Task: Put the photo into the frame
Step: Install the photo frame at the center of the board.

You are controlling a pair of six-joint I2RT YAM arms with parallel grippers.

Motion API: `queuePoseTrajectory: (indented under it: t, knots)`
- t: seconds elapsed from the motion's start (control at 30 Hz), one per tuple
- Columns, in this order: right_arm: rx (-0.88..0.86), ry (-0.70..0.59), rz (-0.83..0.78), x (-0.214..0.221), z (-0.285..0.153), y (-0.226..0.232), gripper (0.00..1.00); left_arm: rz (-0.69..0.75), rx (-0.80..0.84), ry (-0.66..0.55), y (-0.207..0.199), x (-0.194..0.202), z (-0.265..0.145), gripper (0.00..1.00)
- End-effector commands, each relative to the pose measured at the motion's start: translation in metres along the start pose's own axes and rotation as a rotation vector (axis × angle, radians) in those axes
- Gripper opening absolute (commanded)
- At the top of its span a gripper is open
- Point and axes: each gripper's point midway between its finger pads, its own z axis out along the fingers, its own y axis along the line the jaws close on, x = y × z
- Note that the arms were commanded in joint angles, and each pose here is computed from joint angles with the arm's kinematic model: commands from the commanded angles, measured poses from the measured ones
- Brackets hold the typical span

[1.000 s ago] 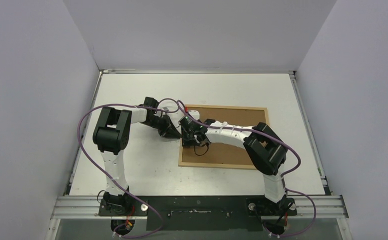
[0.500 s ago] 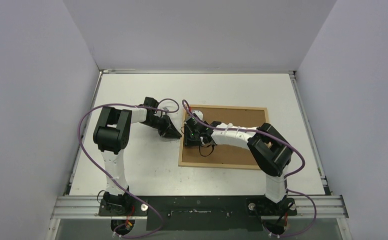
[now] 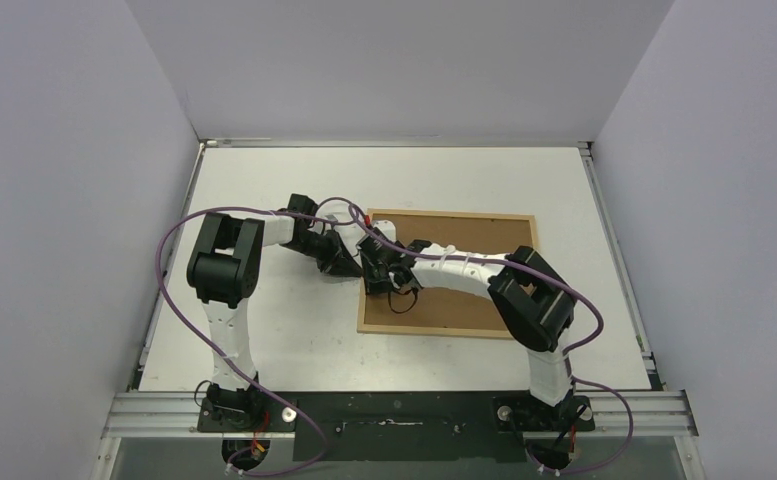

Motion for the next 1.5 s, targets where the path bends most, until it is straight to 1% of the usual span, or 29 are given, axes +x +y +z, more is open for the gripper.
queuePoseTrajectory:
  t: [0.0,0.13,0.33,0.53,0.77,1.0,1.23,1.27,1.33,1.37,1.47]
  knots:
    - [0.276,0.196,-0.081,0.067,0.021,-0.058,0.29,-0.068,-0.276,-0.026,0.077,0.003,0.018,0.07]
    - [0.319,0.201,-0.091,0.068,0.022,-0.057,0.25,-0.068,-0.275,-0.027,0.076,0.003,0.017,0.06]
    - [0.337,0.216,-0.101,0.072,0.022,-0.06,0.23,-0.07,-0.275,-0.024,0.077,0.003,0.018,0.06]
    - [0.364,0.245,-0.099,0.078,0.022,-0.065,0.19,-0.071,-0.276,-0.023,0.078,0.003,0.018,0.06]
    - [0.374,0.261,-0.104,0.081,0.025,-0.064,0.19,-0.073,-0.277,-0.023,0.078,0.003,0.018,0.06]
    - [0.401,0.275,-0.122,0.08,0.03,-0.061,0.2,-0.073,-0.27,-0.025,0.075,0.002,0.017,0.06]
    - [0.487,0.356,-0.15,0.093,0.031,-0.071,0.21,-0.083,-0.159,-0.032,0.056,-0.006,0.008,0.07]
    - [0.485,0.349,-0.15,0.09,0.03,-0.07,0.21,-0.081,-0.139,-0.033,0.052,-0.008,0.006,0.07]
    - [0.448,0.295,-0.143,0.076,0.028,-0.06,0.23,-0.077,-0.098,-0.034,0.042,-0.011,0.001,0.09]
    - [0.415,0.253,-0.133,0.065,0.026,-0.052,0.25,-0.074,-0.081,-0.035,0.038,-0.011,-0.001,0.1]
    - [0.302,0.09,-0.081,0.013,0.009,-0.025,0.33,-0.068,-0.03,-0.049,0.024,-0.017,-0.01,0.16]
